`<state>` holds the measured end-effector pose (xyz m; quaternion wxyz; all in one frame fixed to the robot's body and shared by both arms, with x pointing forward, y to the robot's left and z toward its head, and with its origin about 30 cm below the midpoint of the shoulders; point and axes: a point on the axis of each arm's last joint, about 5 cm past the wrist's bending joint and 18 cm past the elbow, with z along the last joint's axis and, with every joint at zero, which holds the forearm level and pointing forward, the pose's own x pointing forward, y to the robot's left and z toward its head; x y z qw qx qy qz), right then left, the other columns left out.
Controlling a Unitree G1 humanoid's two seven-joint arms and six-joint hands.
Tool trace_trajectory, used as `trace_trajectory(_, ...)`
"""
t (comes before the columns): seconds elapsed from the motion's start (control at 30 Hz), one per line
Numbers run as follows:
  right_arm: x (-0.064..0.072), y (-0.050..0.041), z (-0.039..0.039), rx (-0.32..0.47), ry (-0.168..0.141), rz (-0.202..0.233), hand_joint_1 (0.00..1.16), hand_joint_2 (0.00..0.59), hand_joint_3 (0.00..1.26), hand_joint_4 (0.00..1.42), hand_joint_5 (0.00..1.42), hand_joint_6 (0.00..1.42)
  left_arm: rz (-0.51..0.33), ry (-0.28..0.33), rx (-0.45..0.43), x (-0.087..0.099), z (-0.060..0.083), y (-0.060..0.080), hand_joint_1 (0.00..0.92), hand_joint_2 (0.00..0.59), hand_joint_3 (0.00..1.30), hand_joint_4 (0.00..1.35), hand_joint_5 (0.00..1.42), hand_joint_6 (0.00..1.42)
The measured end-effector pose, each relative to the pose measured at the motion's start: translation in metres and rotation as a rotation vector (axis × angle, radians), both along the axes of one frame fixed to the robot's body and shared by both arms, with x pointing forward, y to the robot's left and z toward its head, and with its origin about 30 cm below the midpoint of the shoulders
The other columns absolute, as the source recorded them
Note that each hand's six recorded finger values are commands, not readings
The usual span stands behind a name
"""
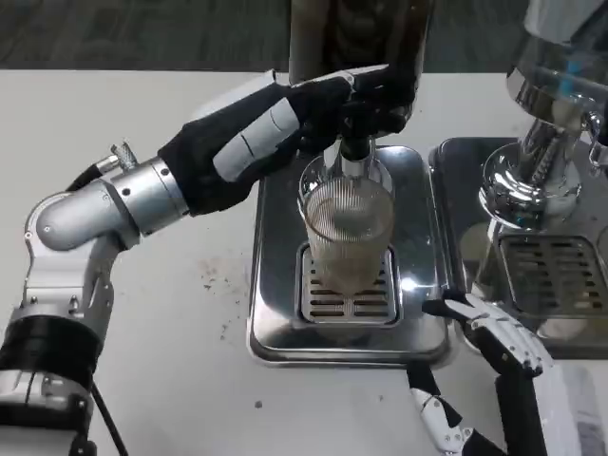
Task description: Grasp the cup under the faucet to collect the drink, then remove the cup.
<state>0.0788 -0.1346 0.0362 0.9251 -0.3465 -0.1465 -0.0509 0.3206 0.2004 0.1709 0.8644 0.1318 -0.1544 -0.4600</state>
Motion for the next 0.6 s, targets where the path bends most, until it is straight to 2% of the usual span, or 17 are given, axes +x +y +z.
trace_trajectory(0.23, 0.0002, 0.0002, -0.0004, 0.003, 0.002, 0.001, 0.42, 0.374, 0.40, 0.27, 0.25, 0.27, 0.023, -0.081, 0.037, -0.0023, -0.0003, 0.0011, 0.000, 0.098, 0.14, 0.11, 0.15, 0.00)
trace_trajectory(0.47, 0.0012, 0.0002, -0.0009, 0.015, 0.005, -0.002, 0.42, 0.380, 0.40, 0.27, 0.26, 0.27, 0.039, -0.110, 0.039, -0.0030, -0.0033, 0.0026, 0.000, 0.101, 0.14, 0.12, 0.14, 0.00)
trace_trajectory(0.6, 0.0011, -0.0003, -0.0013, 0.030, 0.011, -0.011, 0.41, 0.382, 0.40, 0.27, 0.26, 0.27, 0.046, -0.155, 0.071, -0.0018, -0.0006, 0.0026, 0.000, 0.101, 0.14, 0.11, 0.14, 0.00)
